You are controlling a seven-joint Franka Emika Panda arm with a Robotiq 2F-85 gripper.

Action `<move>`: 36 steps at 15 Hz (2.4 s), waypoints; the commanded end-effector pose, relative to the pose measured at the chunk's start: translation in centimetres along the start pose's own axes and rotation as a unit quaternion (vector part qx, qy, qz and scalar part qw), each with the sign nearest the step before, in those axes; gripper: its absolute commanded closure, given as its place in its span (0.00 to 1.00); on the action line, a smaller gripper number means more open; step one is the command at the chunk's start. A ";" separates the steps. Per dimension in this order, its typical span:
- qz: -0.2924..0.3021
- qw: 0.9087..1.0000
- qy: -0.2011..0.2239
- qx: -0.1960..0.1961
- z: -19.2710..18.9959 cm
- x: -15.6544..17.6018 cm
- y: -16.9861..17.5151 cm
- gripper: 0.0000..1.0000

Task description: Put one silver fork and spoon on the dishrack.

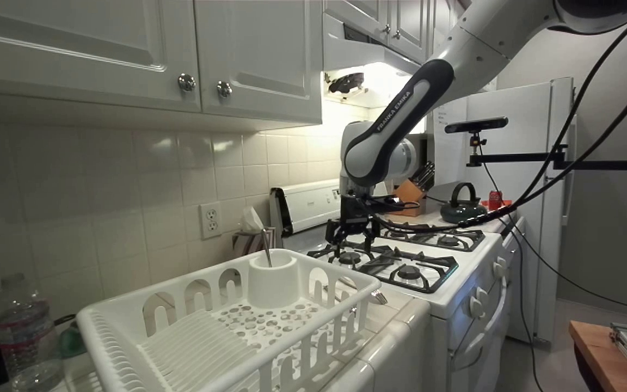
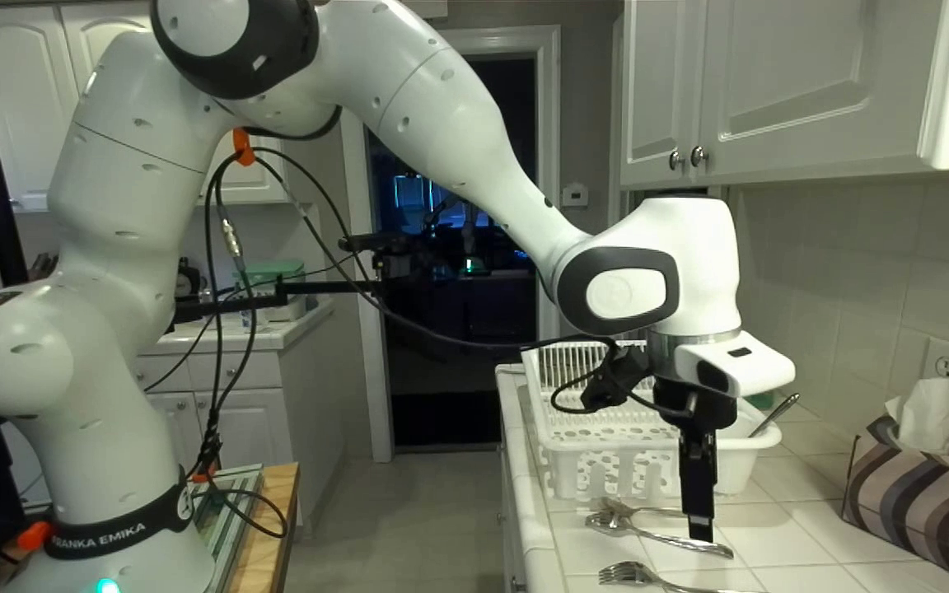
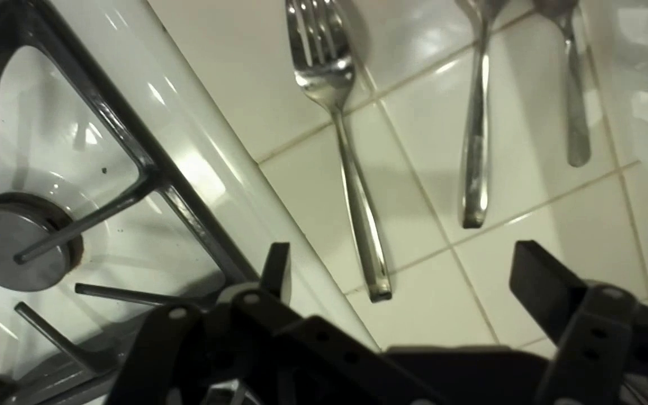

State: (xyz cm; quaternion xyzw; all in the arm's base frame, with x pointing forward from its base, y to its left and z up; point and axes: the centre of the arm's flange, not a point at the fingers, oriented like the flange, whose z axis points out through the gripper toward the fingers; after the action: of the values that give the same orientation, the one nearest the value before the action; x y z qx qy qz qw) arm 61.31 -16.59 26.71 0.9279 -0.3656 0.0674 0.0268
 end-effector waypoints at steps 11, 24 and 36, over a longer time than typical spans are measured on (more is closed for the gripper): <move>0.019 1.000 0.012 0.004 7.5 -2.1 1.9 0.00; 0.023 1.000 0.020 0.001 9.4 -1.9 1.1 0.14; 0.048 0.997 0.053 0.006 10.0 1.6 0.2 0.02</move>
State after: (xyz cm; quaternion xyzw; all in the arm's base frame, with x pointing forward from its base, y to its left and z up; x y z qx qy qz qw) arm 61.80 -18.10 17.44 0.9127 -0.3933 0.1046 0.0378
